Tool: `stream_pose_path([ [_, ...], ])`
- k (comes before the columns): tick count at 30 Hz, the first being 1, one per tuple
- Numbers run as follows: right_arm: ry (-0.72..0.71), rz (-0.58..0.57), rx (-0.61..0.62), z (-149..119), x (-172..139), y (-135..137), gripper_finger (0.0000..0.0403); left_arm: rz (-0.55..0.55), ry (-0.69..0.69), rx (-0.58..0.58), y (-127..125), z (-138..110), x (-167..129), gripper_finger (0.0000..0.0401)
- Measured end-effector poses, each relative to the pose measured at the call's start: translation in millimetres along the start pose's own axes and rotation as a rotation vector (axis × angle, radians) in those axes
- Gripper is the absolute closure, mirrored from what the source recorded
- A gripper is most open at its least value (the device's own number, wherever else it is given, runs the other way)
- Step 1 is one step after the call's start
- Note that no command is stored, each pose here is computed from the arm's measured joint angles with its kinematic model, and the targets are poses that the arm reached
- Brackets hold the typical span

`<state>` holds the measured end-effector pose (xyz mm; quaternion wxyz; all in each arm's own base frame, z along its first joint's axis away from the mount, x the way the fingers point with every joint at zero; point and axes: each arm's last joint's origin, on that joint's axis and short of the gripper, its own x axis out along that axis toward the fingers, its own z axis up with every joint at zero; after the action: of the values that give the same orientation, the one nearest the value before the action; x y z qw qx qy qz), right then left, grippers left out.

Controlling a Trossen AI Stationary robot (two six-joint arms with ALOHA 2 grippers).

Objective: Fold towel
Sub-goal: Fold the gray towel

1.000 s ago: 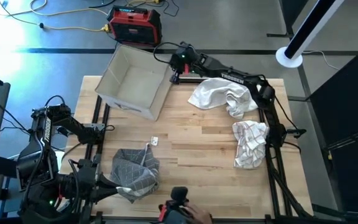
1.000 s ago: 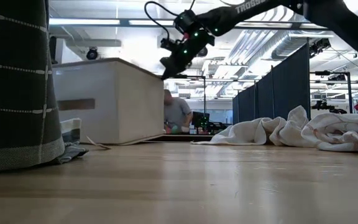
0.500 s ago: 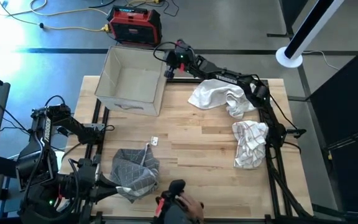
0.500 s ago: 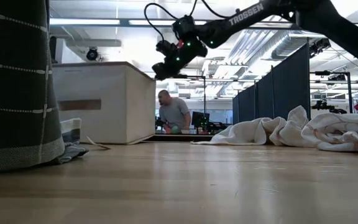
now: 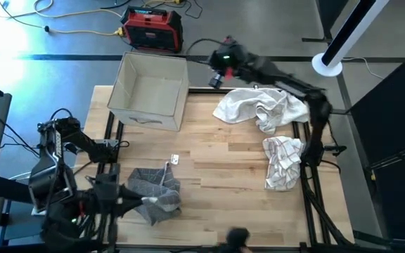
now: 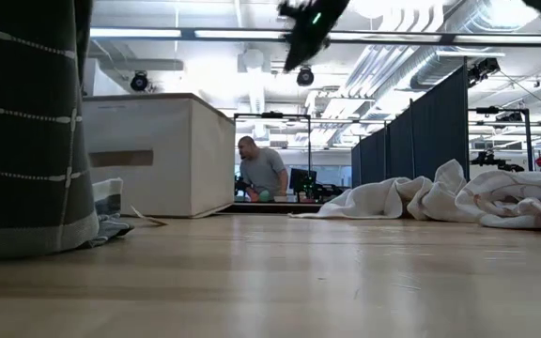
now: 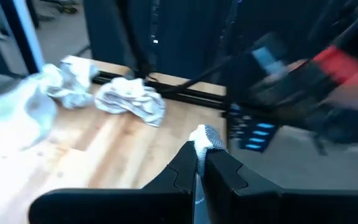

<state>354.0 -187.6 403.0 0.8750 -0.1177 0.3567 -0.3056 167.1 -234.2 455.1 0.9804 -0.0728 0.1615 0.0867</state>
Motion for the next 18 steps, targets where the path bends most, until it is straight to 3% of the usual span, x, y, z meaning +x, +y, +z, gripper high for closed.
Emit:
stream_pose_path([
  [6, 0.054, 0.310, 0.154, -19, -92, -14, 0.0403, 0.176, 0.013, 0.117, 27, 13, 36, 0.0398],
  [10, 0.102, 0.377, 0.149, -34, -141, -16, 0.0403, 0.273, 0.007, 0.123, 52, 35, 72, 0.0398],
  [12, 0.123, 0.356, 0.162, -41, -161, -18, 0.0403, 0.223, 0.004, 0.089, 64, 51, 93, 0.0398],
  [14, 0.137, 0.316, 0.181, -48, -179, -21, 0.0403, 0.088, -0.030, 0.049, 72, 69, 111, 0.0398],
  [18, 0.139, 0.202, 0.203, -66, -219, -30, 0.0403, -0.166, -0.226, -0.014, 76, 100, 142, 0.0398],
])
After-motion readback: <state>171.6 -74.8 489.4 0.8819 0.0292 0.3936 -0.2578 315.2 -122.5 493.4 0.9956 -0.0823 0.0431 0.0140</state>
